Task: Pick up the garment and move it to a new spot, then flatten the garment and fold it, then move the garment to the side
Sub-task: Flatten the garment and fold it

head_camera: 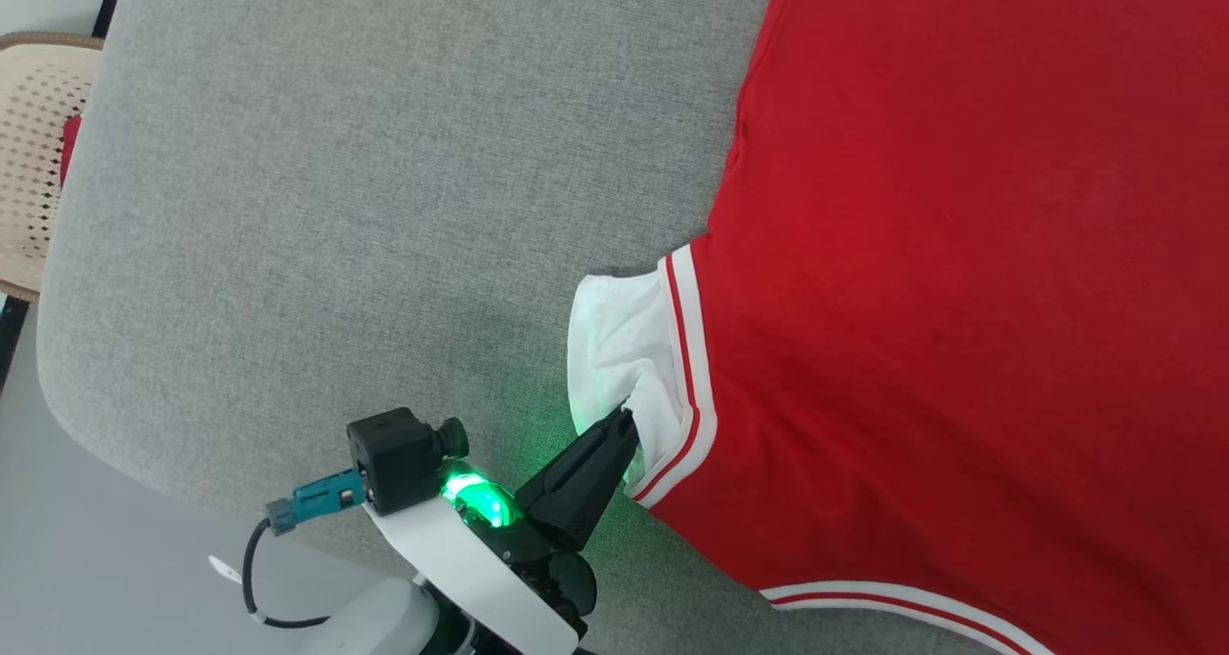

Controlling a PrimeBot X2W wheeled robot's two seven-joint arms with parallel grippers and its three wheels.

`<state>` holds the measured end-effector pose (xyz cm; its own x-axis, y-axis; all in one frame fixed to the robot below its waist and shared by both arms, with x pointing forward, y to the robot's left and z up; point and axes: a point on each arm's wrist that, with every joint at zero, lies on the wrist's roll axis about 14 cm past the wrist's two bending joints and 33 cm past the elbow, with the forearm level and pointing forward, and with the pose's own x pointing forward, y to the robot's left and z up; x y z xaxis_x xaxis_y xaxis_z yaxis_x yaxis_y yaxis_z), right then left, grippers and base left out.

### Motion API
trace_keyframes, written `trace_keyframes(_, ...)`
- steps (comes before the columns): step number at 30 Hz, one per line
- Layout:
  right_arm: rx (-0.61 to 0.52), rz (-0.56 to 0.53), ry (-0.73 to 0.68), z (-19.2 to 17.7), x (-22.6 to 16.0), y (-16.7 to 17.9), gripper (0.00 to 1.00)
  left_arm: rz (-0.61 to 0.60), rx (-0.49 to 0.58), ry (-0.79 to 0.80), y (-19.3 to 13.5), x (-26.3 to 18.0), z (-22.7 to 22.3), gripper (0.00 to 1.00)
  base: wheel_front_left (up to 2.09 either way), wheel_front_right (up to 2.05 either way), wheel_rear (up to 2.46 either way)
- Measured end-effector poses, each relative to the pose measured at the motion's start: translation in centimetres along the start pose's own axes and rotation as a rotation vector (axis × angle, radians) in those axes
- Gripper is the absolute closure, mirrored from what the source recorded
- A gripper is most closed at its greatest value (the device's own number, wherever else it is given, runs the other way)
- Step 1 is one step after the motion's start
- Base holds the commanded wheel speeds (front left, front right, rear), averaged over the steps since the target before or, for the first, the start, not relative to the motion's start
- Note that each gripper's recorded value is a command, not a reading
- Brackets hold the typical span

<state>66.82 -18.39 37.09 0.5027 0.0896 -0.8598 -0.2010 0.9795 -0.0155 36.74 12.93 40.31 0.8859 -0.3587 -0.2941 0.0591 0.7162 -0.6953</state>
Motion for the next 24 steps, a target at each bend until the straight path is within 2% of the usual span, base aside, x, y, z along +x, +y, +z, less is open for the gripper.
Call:
trace_keyframes(3,-0.003,0.011,0.043,-0.4,0.3,0.6,0.0,0.0,-0.005,-0.003,-0.1,0.1,0.0,1.0,0.0,0.0,0.0)
trace_keyframes(4,-0.008,0.017,0.051,-0.5,0.3,0.9,0.55,-0.002,-0.007,-0.004,-0.1,0.1,0.0,1.0,0.0,0.0,0.0)
trace_keyframes(5,-0.011,0.021,0.053,-0.5,0.3,1.0,0.99,-0.004,-0.007,-0.004,-0.2,0.2,0.0,1.0,0.0,0.0,0.0)
trace_keyframes(10,-0.005,0.05,0.022,-0.3,-0.4,1.7,1.0,-0.023,-0.007,-0.034,-0.8,0.4,0.9,1.0,0.0,0.0,0.0)
trace_keyframes(18,-0.1,0.079,-0.001,-2.4,-4.9,1.7,1.0,-0.034,-0.01,-0.095,-1.5,-1.1,2.4,1.0,0.0,0.0,0.0)
trace_keyframes(21,-0.124,0.097,-0.001,-4.2,-7.6,0.8,1.0,-0.039,-0.009,-0.092,-1.5,-1.6,2.4,1.0,0.0,0.0,0.0)
trace_keyframes(24,-0.14,0.1,0.052,-7.8,-9.9,-0.9,1.0,-0.047,0.002,-0.084,-1.5,-1.8,2.3,1.0,0.0,0.0,0.0)
